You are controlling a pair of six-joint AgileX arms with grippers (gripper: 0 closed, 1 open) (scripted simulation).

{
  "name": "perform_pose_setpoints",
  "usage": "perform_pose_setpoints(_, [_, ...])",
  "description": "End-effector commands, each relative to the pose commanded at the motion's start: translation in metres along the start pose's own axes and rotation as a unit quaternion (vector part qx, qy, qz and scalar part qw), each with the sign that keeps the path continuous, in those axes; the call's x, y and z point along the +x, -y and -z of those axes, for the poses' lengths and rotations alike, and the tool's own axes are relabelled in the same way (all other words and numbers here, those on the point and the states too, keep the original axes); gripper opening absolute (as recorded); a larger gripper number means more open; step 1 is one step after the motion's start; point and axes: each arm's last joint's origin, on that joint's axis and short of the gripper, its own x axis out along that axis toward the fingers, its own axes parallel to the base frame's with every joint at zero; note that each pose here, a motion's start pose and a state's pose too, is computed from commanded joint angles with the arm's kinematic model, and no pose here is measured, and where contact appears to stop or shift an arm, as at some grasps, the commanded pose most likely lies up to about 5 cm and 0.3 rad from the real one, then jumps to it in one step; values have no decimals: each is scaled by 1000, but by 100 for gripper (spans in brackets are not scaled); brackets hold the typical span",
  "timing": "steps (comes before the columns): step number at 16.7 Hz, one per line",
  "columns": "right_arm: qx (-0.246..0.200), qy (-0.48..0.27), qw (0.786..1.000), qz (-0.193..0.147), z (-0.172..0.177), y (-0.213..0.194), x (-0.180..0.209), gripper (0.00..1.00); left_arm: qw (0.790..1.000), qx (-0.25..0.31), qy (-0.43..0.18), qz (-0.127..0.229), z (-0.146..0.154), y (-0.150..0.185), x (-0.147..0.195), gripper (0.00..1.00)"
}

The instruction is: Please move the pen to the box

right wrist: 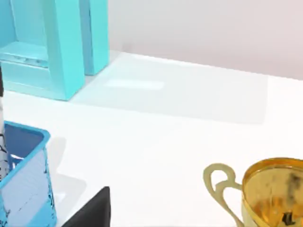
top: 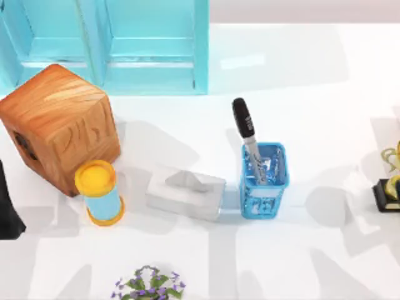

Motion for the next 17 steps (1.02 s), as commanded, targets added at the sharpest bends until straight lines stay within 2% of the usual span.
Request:
perform_pose_setpoints(2, [-11, -43, 996, -78, -4, -10, 11, 100, 1000, 0, 0, 0, 0, 0, 0, 100])
perform_pose_setpoints(5, [-22, -107, 976, -187, -14, -26, 34, 100, 1000, 0, 0, 0, 0, 0, 0, 100])
perform_pose_setpoints(8, [-22, -159, 953, -259, -22, -40, 64, 100, 1000, 0, 0, 0, 0, 0, 0, 100])
perform_pose_setpoints(10, [-19, -177, 942, -284, -27, -45, 85, 100, 1000, 0, 0, 0, 0, 0, 0, 100])
perform_pose_setpoints(12, [-14, -187, 937, -294, -33, -47, 105, 100, 1000, 0, 0, 0, 0, 0, 0, 100])
perform_pose_setpoints(17, [8, -216, 934, -283, -33, -42, 144, 100, 1000, 0, 0, 0, 0, 0, 0, 100])
